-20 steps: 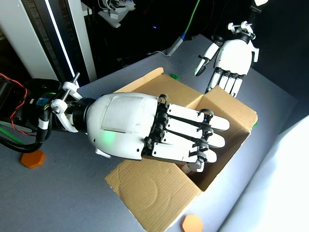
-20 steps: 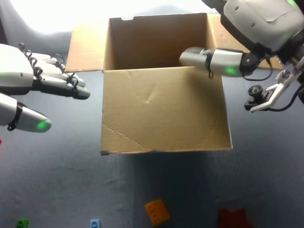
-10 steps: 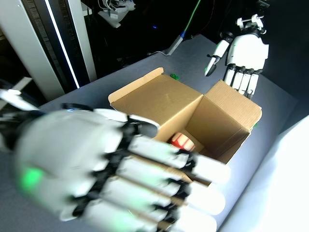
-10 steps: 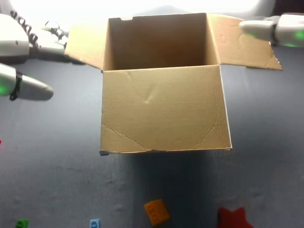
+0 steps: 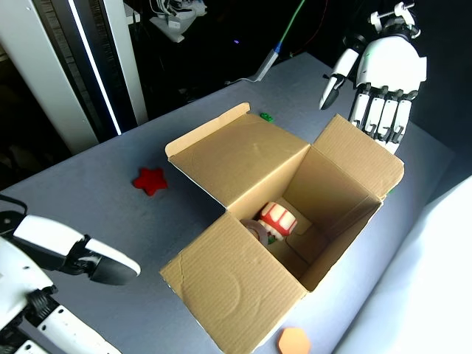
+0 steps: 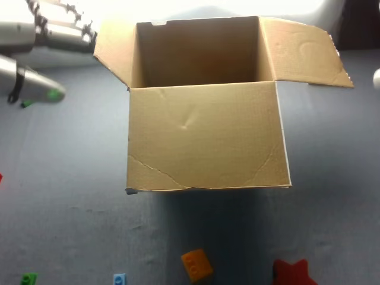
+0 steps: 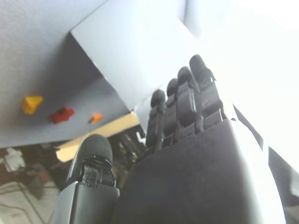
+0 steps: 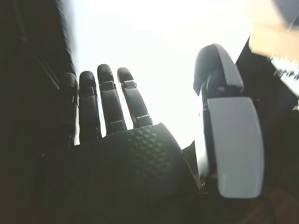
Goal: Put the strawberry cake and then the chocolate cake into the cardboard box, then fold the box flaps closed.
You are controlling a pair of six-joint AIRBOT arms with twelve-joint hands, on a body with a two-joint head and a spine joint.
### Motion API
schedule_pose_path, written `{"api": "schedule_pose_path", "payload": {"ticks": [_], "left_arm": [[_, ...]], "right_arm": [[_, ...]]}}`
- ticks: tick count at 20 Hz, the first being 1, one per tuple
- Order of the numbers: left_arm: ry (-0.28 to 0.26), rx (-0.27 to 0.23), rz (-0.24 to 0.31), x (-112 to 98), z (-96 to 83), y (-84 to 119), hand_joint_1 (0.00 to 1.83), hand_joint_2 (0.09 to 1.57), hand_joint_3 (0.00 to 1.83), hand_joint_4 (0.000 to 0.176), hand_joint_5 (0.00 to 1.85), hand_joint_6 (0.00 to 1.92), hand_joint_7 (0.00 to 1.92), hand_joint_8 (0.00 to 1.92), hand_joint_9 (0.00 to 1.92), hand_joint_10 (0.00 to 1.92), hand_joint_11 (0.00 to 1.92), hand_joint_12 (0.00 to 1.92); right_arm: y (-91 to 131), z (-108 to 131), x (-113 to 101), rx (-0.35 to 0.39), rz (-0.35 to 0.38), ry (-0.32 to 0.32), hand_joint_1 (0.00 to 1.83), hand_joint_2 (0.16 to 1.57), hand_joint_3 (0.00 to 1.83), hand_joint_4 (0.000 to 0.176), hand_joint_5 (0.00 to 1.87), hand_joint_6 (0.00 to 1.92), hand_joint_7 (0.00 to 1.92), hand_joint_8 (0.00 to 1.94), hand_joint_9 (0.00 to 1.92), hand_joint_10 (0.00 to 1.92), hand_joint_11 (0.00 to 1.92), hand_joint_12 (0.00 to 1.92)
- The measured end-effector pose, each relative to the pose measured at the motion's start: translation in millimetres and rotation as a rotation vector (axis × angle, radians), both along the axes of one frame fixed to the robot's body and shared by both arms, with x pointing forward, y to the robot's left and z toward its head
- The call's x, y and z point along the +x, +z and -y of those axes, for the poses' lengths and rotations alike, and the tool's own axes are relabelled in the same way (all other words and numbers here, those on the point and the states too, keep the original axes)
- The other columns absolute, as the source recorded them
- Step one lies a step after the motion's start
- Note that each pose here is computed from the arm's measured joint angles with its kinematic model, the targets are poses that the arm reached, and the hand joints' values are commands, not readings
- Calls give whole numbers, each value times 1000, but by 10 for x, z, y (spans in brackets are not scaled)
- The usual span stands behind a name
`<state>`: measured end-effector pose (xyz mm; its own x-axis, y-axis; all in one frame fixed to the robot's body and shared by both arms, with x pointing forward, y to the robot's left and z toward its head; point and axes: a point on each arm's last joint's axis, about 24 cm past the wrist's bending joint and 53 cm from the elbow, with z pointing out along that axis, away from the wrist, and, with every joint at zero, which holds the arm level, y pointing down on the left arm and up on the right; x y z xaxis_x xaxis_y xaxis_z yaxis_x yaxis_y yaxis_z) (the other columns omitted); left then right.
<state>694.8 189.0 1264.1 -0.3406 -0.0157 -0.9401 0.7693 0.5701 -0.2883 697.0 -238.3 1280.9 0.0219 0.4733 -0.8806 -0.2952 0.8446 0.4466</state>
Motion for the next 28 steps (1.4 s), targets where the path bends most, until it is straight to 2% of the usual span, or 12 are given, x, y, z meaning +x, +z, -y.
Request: {"api": "schedule_pose_path", "payload": {"ticks": [2,4,8,11,13,16,18,19,21,23,26,28], "left_arm": [[-19,-22,18,19,134,126,0,1369,0,14,133,1,119,3,134,6,0,535],[-54,9,27,14,311,97,0,1363,0,16,135,2,124,4,134,5,0,537],[-120,45,30,-65,601,30,0,1365,0,17,117,1,112,1,128,1,0,478],[-152,70,29,-103,722,-24,0,1366,0,21,115,1,93,0,118,0,0,465],[-162,85,22,-89,789,-91,0,1376,2,18,98,1,96,1,104,0,0,408],[-186,127,16,-92,894,-220,0,1365,0,27,64,0,87,0,98,1,0,395],[-205,130,1,-91,991,-280,0,1353,0,30,74,4,94,3,94,0,0,436],[-206,135,-7,-83,996,-320,0,1344,0,42,59,1,90,1,87,0,0,425],[-199,162,-18,-53,967,-443,0,1344,0,46,39,1,83,0,92,2,0,382],[-193,172,-34,-45,932,-528,0,1346,0,40,50,3,102,4,129,10,0,382],[-187,162,-49,-43,924,-570,0,1360,3,23,49,2,84,1,109,0,0,434],[-184,160,-51,-36,914,-572,0,1358,1,21,57,4,90,2,117,3,0,469]], "right_arm": [[-317,-16,76,-51,-82,-16,0,1237,9,0,125,6,151,5,124,8,0,308],[-552,4,78,-89,-138,-15,0,1270,10,0,87,1,118,1,90,4,0,196],[-817,-101,54,-135,-190,17,0,1295,5,0,73,1,86,1,70,2,0,91],[-1082,-338,-14,-184,-222,77,0,1294,2,0,70,3,96,2,78,4,0,166],[-1262,-506,-79,-210,-244,125,0,1294,1,0,84,6,102,2,80,3,0,110],[-1346,-798,-173,-255,-212,208,0,1281,0,0,82,3,104,1,76,1,0,127],[-1231,-885,-162,-212,-191,226,0,1275,0,0,70,3,87,1,53,1,0,74],[-1118,-888,-129,-186,-170,218,0,1278,0,0,86,4,118,1,83,8,0,116],[-780,-852,-70,-97,-110,210,0,1280,0,0,93,4,134,3,96,9,0,160],[-517,-846,-94,-54,-45,229,0,1271,0,0,69,4,124,3,60,8,0,16],[-181,-882,-174,-1,16,239,0,1278,1,0,83,8,149,9,111,25,48,27],[-42,-887,-207,22,39,241,0,1278,1,0,74,3,140,4,102,19,43,30]]}}
